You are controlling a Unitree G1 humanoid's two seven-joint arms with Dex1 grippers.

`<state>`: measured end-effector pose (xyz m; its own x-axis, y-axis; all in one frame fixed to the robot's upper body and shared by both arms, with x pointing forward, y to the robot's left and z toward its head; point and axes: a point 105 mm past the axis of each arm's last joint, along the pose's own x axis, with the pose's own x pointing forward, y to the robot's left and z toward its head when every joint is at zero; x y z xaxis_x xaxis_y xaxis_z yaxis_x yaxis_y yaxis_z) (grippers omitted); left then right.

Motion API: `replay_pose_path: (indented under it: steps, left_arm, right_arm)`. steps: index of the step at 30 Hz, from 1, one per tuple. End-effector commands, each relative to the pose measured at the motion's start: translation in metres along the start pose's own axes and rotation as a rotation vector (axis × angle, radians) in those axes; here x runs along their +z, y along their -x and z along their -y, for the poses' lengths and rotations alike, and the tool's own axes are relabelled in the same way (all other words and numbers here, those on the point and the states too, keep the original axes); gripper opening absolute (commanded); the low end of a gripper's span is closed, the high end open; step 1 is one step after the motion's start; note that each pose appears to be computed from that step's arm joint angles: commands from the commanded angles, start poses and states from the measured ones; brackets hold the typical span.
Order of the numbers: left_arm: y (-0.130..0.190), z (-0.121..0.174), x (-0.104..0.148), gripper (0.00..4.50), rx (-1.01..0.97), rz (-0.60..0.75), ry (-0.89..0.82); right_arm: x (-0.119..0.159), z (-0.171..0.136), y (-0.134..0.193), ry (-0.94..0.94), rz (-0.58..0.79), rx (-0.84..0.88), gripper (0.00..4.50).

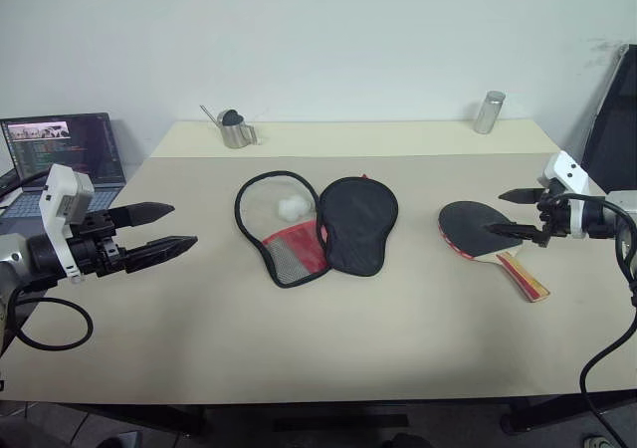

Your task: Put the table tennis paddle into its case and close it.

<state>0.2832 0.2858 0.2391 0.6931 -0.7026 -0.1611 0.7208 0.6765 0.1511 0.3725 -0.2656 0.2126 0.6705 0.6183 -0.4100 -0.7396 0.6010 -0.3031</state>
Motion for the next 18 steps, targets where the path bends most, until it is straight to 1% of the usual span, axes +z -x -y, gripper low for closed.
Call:
replay_pose_path:
  steps: [1, 8, 9, 10, 12, 14, 16, 18]
  left_arm:
    - [0.0, 0.0, 0.013, 4.5, -0.005, 0.01, -0.051]
    - [-0.007, -0.006, 0.021, 4.5, 0.022, 0.054, -0.054]
    - [-0.01, -0.008, 0.018, 4.5, 0.026, 0.053, -0.045]
    - [-0.013, -0.008, 0.013, 4.5, 0.032, 0.049, -0.033]
    - [-0.027, -0.019, -0.01, 4.5, 0.087, 0.029, 0.024]
    - [-0.041, -0.025, -0.022, 4.5, 0.133, 0.036, 0.067]
    - [-0.055, -0.048, -0.042, 4.5, 0.293, 0.039, 0.144]
    - [-0.072, -0.062, -0.055, 4.5, 0.408, 0.026, 0.213]
  right_arm:
    - [0.018, 0.002, 0.009, 0.04, 0.061, -0.014, 4.46]
    - [0.016, 0.002, 0.008, 0.03, 0.077, -0.028, 4.46]
    - [0.017, 0.001, 0.008, 0.035, 0.077, -0.023, 4.46]
    - [0.017, 0.001, 0.008, 0.037, 0.076, -0.022, 4.46]
    - [0.018, 0.001, 0.007, 0.04, 0.077, -0.023, 4.46]
    - [0.017, 0.001, 0.009, 0.039, 0.075, -0.024, 4.46]
    - [0.013, 0.0, 0.009, 0.02, 0.057, -0.03, 4.46]
    - [0.014, -0.003, 0.012, 0.019, 0.047, -0.015, 4.46]
